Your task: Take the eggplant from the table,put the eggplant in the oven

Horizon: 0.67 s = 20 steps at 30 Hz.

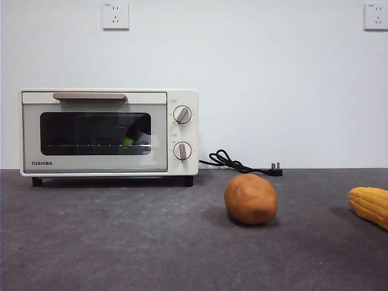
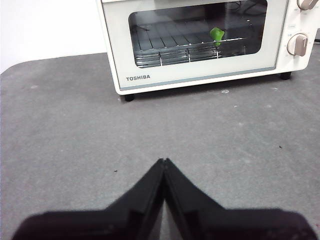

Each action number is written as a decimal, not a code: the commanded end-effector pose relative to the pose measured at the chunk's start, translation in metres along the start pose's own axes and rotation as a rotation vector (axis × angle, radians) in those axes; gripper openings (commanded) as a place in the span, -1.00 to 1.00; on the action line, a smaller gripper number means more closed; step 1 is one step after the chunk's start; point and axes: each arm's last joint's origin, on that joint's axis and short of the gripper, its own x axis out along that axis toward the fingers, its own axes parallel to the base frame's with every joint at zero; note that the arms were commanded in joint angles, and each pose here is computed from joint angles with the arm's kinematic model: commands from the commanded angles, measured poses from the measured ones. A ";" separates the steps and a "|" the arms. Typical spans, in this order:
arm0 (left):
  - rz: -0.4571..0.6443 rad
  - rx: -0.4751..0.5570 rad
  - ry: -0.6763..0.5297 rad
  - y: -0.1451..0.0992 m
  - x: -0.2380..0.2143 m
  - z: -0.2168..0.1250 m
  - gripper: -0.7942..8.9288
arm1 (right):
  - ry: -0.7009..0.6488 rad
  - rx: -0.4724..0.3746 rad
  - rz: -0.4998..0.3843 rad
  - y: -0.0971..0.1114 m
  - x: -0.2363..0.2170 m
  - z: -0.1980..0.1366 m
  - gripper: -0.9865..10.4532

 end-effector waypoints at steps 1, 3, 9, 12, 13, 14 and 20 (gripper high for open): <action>0.003 -0.007 0.003 0.000 0.001 -0.002 -0.84 | 0.003 -0.040 0.002 0.000 0.001 -0.003 -0.83; 0.003 -0.007 0.003 0.000 0.001 -0.002 -0.84 | 0.003 -0.039 0.002 0.000 0.001 -0.003 -0.83; 0.003 -0.007 0.003 0.000 0.001 -0.002 -0.85 | 0.001 -0.021 -0.002 -0.001 0.001 -0.003 -0.83; 0.003 -0.007 0.003 0.000 0.001 -0.002 -0.84 | 0.000 -0.021 -0.005 -0.001 0.001 -0.003 -0.83; 0.003 -0.007 0.003 0.000 0.001 -0.002 -0.85 | 0.000 -0.021 -0.005 -0.001 0.001 -0.003 -0.83; 0.003 -0.007 0.003 0.000 0.001 -0.002 -0.85 | 0.000 -0.021 -0.005 -0.001 0.001 -0.003 -0.83; 0.003 -0.007 0.003 0.000 0.001 -0.002 -0.84 | 0.002 -0.021 -0.006 -0.001 0.001 -0.003 -0.83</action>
